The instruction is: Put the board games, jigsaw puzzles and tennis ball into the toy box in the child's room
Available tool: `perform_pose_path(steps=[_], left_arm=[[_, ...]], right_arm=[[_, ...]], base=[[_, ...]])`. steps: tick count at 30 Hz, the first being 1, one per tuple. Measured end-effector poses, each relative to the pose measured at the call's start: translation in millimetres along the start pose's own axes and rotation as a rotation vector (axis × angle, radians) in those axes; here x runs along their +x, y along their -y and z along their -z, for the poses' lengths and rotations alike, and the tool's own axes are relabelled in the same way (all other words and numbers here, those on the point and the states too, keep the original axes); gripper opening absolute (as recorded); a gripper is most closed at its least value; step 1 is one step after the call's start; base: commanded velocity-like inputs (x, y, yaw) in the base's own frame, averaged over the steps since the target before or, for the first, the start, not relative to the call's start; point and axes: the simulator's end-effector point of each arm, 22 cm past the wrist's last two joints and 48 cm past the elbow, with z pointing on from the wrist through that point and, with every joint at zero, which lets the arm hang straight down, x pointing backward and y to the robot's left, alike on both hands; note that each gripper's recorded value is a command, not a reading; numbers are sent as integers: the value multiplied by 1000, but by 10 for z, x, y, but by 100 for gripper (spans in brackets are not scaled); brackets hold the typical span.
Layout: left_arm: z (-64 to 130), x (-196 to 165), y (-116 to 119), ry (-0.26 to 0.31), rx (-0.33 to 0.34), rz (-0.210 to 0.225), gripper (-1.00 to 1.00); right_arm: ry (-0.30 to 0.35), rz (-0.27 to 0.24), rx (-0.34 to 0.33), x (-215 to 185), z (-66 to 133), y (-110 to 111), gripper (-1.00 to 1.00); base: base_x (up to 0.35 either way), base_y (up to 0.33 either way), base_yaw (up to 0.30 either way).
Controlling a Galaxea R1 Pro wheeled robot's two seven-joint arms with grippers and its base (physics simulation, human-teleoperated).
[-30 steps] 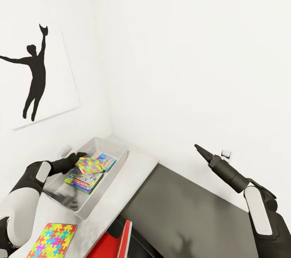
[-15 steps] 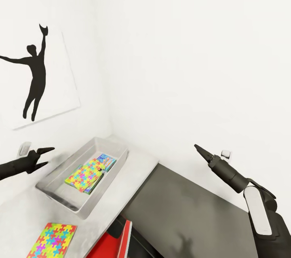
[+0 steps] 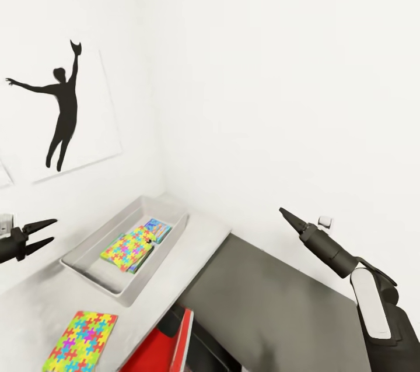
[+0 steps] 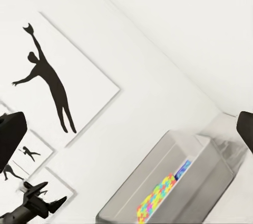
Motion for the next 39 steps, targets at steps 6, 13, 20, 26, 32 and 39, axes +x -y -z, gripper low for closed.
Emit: perform_pose_path(steps=[6,13,20,26,32,39], left_arm=[[-27,46,77,-24,12,-18,100],[1,32,231,-21,65,-26,100],[25,13,294,-16,78,-33,100],[43,-4,335,-11,85,-42,100],[62,-17,372,-6,90,-48,100],[79,-29,410,-3,95,-53,100]], right_arm=[[3,6,-5,-20,-1,-40,100],[7,12,-12,-46,2,-90,100],[11,17,-18,-73,5,-139,100],[14,22,-24,-95,8,-178,100],[16,27,-29,-112,9,-218,100],[19,32,-35,-133,13,-258,100]], base=[[-318,0,97],[-324,-42,140],[-328,-19,183],[-327,20,200],[-282,154,211],[-257,197,220]])
